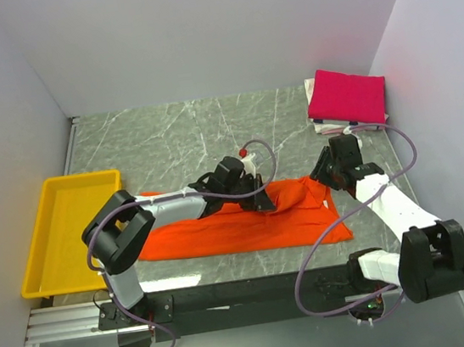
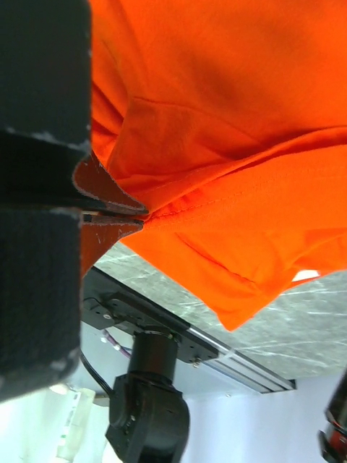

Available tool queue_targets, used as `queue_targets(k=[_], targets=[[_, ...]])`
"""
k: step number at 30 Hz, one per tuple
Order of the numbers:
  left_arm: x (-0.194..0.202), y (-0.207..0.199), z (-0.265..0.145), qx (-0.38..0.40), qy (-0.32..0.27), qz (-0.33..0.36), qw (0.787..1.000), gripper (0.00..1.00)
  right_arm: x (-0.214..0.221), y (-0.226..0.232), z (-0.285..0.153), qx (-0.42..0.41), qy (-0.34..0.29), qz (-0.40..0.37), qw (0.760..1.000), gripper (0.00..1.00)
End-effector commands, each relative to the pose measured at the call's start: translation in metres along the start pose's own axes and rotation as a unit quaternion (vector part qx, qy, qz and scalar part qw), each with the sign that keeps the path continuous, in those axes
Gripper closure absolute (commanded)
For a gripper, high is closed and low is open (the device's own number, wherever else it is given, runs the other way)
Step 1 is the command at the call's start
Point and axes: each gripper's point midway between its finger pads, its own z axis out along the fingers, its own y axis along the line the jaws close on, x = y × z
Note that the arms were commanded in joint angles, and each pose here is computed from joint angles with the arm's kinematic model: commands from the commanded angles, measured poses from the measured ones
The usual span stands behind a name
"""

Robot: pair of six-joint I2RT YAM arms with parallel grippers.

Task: Fold and stack the t-shirts
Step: Fold the tshirt

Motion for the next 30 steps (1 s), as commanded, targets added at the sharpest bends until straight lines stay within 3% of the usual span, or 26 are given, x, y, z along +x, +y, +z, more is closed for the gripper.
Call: queue_targets(k=[1,21,27,30], targets=[[-0.001,-0.019,-0.011,0.017,-0.007,0.035,0.999,0.99,-0.002,0.000,-0.007,-0.010,-0.012,0.009,1.000,0.50],[0.048,-0.010,0.005,-0.027,0.039,0.058,0.997,0.98,0.010,0.000,-0.023,-0.033,-0.018,0.017,0.999,0.50],[0.049,-0.004,0.006,-0.051,0.032,0.063,0.996,0.69,0.015,0.010,-0.018,-0.046,-0.001,0.004,0.999,0.50],[0.042,-0.002,0.003,-0.067,0.016,0.061,0.996,0.60,0.017,0.018,-0.012,-0.042,0.009,-0.010,0.999,0.50]])
